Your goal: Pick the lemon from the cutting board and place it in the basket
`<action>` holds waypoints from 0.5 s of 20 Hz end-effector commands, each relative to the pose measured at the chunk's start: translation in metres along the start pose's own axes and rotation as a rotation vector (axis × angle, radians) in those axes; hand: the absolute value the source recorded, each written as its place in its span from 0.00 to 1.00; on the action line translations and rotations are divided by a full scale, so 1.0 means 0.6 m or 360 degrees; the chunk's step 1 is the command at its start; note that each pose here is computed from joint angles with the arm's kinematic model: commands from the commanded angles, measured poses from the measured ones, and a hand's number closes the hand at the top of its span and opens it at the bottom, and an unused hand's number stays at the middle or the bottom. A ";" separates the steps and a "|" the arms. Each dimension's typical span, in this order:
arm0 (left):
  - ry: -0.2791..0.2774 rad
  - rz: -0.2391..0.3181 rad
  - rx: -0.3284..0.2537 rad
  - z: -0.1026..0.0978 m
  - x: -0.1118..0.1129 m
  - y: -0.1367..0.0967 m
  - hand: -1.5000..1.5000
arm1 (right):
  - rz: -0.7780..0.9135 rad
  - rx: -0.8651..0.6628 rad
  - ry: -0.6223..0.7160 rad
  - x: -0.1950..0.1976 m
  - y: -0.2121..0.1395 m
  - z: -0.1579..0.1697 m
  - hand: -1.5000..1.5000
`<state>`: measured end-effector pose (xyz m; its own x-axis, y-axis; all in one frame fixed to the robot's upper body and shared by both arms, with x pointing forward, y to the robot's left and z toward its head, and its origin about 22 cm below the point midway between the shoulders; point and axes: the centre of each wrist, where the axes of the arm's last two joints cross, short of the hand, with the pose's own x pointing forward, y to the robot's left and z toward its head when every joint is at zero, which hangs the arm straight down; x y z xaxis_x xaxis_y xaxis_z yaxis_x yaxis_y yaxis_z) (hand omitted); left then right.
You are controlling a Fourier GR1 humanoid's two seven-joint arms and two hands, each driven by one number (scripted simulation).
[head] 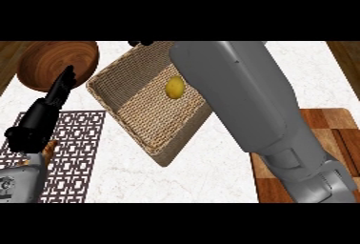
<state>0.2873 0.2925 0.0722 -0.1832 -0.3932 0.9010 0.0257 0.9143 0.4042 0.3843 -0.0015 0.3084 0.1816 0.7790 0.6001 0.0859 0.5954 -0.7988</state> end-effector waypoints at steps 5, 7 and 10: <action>0.0047 -0.0005 0.0036 0.018 -0.019 -0.009 0.50 | -0.0632 -0.0521 0.0199 -0.047 -0.071 -0.019 0.00; 0.0031 0.0006 0.0050 0.004 -0.008 0.003 0.50 | -0.0700 -0.0615 0.0243 -0.052 -0.074 -0.016 0.00; 0.0032 -0.0045 0.0056 0.036 -0.021 0.001 0.50 | -0.0777 -0.0778 0.0295 -0.114 -0.130 -0.028 0.00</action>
<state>0.2799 0.2978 0.0653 -0.1660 -0.4055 0.8989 -0.0030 0.9117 0.4108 0.3886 -0.0693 0.3204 0.1386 0.5369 0.8322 0.4788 0.6992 -0.5309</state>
